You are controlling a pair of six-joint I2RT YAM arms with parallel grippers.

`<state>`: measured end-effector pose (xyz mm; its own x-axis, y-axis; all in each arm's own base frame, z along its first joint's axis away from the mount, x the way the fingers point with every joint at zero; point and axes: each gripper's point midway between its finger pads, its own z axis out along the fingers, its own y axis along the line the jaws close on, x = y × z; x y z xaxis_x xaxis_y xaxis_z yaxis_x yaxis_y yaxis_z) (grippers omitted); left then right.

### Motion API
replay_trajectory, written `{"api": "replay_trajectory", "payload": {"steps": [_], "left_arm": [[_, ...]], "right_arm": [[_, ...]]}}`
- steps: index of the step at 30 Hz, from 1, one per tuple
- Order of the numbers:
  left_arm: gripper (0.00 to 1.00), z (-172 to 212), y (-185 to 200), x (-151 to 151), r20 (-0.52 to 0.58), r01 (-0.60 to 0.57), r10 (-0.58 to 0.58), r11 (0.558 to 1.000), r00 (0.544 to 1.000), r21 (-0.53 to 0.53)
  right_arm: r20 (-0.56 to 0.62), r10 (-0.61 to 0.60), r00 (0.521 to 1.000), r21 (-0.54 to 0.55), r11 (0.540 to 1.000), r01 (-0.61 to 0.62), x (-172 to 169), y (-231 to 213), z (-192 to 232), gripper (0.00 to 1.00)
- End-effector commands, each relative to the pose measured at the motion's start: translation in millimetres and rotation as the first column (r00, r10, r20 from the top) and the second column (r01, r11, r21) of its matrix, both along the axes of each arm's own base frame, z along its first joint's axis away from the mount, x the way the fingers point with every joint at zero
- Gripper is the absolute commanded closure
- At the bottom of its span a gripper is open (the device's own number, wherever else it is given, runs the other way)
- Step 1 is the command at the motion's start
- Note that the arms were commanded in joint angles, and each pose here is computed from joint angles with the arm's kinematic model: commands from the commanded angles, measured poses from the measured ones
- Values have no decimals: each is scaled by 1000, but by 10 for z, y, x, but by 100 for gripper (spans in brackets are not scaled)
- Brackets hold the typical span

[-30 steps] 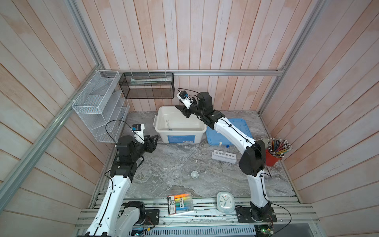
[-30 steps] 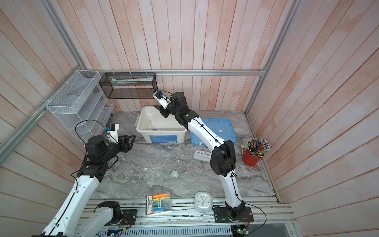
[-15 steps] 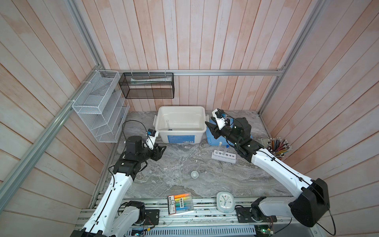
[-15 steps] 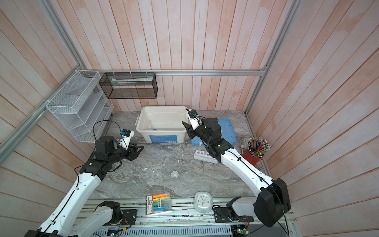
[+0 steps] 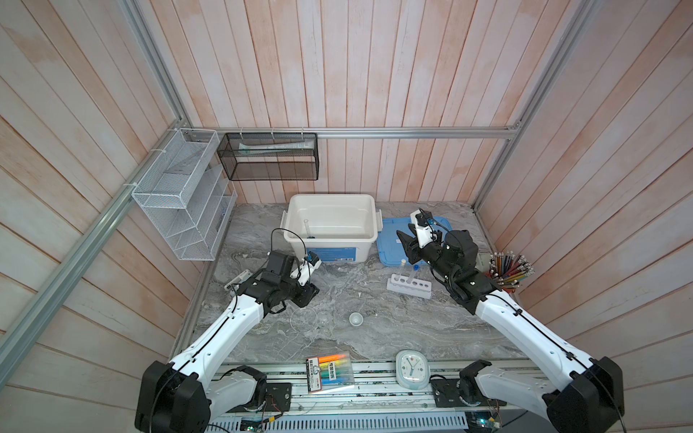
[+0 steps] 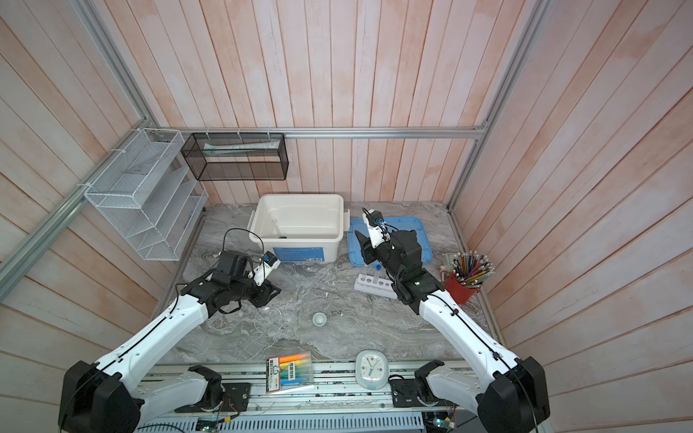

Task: Organize the chemistry lab equipment
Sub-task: 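Raise the right gripper while the left gripper reaches to the glass dish, then lower the left gripper and close it on the clear glass dish rim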

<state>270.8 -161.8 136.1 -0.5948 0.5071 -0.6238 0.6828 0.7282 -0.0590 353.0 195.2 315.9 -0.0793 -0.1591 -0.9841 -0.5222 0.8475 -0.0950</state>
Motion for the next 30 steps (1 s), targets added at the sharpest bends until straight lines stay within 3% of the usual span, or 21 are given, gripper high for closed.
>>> {"api": "replay_trajectory", "payload": {"steps": [1, 13, 30], "left_arm": [[51, -234, 10, -121, -31, 65, -62, 993, 998, 100], [56, -500, -102, -228, -101, 170, -151, 961, 983, 218], [58, -716, -230, -300, -151, 256, -223, 931, 963, 262]], "right_arm": [[-22, -26, 999, -3, 1000, 26, 5, -71, -78, 57], [-52, -36, 998, -12, 999, 35, 69, -117, -185, 58], [-85, -41, 996, -13, 999, 40, 131, -130, -301, 58]]}}
